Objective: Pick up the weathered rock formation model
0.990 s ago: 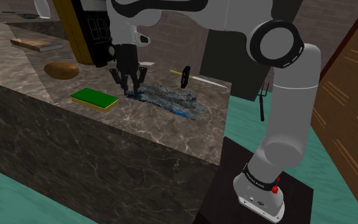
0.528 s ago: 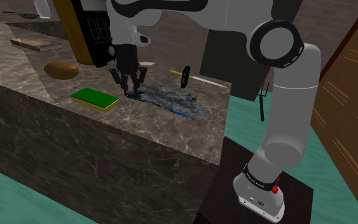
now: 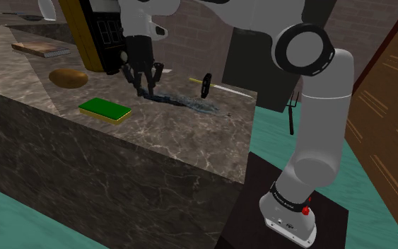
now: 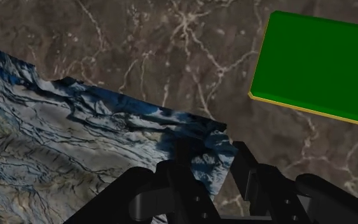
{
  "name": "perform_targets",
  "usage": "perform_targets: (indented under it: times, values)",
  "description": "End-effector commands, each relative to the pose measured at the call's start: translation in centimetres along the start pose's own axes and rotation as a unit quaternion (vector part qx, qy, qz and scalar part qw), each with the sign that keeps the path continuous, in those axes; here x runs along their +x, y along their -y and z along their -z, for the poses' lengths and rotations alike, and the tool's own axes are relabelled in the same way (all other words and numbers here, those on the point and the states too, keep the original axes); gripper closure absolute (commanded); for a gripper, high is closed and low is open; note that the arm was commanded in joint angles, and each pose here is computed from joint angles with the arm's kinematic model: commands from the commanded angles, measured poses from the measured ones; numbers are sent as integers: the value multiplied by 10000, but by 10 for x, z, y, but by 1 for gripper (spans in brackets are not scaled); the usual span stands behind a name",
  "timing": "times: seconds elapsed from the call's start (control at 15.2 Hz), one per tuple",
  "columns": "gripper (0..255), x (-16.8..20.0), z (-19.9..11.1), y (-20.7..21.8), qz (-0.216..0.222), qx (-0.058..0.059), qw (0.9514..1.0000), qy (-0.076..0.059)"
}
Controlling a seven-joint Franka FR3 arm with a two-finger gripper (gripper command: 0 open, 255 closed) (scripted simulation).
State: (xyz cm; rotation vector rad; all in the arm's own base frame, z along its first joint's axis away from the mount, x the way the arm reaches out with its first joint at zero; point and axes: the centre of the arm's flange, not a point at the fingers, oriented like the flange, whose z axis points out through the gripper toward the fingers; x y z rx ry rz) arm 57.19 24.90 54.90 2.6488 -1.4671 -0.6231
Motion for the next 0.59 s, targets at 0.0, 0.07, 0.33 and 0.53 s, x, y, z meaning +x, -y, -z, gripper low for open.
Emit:
perform_targets:
  times: [0.0, 0.07, 0.33, 0.53]
  values:
    - [255, -3, 10, -3, 0, -1, 10000, 0]
    - [255, -5, 14, -4, 0, -1, 10000, 0]
    - [255, -12, 34, -9, 0, -1, 10000, 0]
    - [255, -14, 39, -10, -1, -1, 10000, 0]
